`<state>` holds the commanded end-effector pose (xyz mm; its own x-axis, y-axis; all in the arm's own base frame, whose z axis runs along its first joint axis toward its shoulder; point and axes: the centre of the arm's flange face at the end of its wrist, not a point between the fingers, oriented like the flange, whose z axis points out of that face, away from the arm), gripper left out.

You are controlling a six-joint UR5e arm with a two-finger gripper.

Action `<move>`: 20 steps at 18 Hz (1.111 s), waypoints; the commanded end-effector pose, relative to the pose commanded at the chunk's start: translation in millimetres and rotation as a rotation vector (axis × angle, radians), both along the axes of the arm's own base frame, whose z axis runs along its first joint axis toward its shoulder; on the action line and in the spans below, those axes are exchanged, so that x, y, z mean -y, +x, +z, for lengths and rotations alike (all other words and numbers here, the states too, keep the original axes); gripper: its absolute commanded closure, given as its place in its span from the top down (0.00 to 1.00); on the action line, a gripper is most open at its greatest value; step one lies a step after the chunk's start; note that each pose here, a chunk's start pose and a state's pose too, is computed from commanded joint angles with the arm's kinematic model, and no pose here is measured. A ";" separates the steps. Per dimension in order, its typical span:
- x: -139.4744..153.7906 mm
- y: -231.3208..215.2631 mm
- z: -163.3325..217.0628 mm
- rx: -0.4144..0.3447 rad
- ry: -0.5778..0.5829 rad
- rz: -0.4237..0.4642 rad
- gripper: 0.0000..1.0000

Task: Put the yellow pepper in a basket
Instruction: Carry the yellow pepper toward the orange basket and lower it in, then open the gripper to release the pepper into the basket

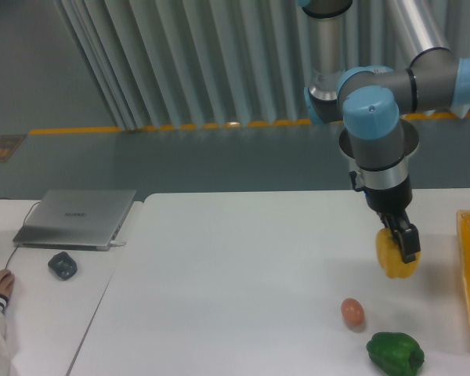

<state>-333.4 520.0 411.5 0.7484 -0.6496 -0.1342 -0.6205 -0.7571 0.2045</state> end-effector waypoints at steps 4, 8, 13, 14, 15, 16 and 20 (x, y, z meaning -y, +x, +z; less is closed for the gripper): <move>10.9 -14.7 0.0 -0.042 -0.049 0.009 0.50; 22.4 -29.9 3.1 -0.106 -0.137 -0.024 0.50; 40.5 -55.8 4.1 -0.129 -0.191 -0.073 0.50; 42.6 -61.1 4.2 -0.156 -0.205 -0.090 0.50; 43.7 -64.1 -0.4 -0.178 -0.233 -0.108 0.50; 45.4 -66.7 -3.2 -0.185 -0.244 -0.106 0.50; 52.0 -85.6 -7.8 -0.208 -0.260 -0.084 0.50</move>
<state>-418.9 468.0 403.7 0.6646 -0.7404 -0.1005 -0.6032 -0.6110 0.5127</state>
